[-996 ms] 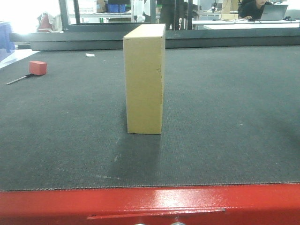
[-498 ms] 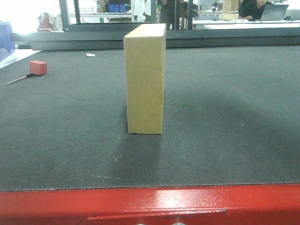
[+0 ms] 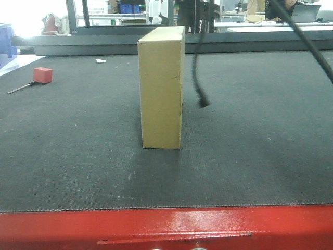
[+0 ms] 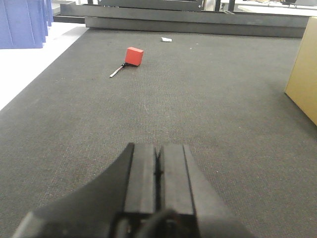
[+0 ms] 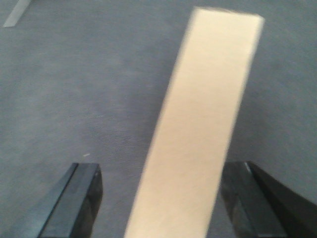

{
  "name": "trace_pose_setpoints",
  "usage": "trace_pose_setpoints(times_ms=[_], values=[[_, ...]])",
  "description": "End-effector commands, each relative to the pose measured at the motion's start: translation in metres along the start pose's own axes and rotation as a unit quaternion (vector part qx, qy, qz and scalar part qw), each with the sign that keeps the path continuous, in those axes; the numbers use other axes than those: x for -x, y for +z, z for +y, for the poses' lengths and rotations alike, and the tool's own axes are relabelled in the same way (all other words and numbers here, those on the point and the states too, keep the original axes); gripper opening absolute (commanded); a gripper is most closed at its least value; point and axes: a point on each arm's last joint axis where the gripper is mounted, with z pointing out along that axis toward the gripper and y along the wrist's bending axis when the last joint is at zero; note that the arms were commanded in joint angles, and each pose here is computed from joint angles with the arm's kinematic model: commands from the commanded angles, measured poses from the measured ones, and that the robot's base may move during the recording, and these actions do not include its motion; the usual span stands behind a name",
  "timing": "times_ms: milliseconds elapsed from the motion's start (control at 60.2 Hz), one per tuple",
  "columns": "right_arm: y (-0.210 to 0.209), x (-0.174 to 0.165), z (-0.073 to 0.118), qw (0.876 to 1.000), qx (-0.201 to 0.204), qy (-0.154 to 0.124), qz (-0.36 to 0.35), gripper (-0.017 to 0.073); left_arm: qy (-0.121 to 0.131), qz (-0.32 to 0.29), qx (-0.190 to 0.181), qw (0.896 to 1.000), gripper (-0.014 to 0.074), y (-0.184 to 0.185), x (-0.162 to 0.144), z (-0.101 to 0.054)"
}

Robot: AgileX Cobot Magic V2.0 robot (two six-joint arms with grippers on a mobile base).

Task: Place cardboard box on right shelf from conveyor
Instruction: 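Grasp the tan cardboard box with the right gripper and lift it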

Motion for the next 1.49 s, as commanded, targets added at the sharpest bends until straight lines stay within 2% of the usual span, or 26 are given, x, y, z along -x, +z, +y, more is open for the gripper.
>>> trace_pose_setpoints(times_ms=[0, 166, 299, 432, 581, 1295, 1378, 1478], values=[[-0.027, 0.016, 0.004, 0.998, 0.001, 0.018, -0.066, 0.0592, -0.003, -0.045, -0.001, 0.999, -0.0116, -0.001, 0.005, 0.000], [-0.014, 0.012, 0.003, 0.997, -0.042, 0.029, -0.063, 0.0592, -0.003, -0.045, -0.001, 0.999, -0.0116, -0.001, 0.005, 0.000], [-0.012, 0.012, 0.008, 0.996, -0.031, 0.051, -0.073, 0.0592, -0.003, -0.045, -0.001, 0.999, -0.0115, -0.001, 0.005, 0.000], [-0.013, 0.012, 0.013, 0.995, -0.019, 0.046, -0.083, 0.0592, -0.003, -0.045, -0.001, 0.999, -0.0116, -0.001, 0.005, 0.000], [-0.008, 0.013, 0.010, 0.995, -0.043, 0.035, -0.087, 0.0592, -0.003, -0.045, -0.001, 0.999, -0.0116, -0.001, 0.005, 0.000], [0.036, 0.001, 0.011, 0.996, -0.072, 0.024, -0.045, 0.0589, -0.003, -0.045, -0.001, 0.999, -0.0115, -0.001, 0.005, 0.000], [0.039, 0.000, 0.011, 0.996, -0.075, 0.023, -0.042, 0.0557, -0.003, -0.045, -0.001, 0.999, -0.0116, -0.001, 0.005, 0.000], [0.038, 0.000, 0.011, 0.996, -0.075, 0.023, -0.042, 0.0411, -0.003, -0.045, -0.001, 0.999, -0.0116, -0.001, 0.005, 0.000]])
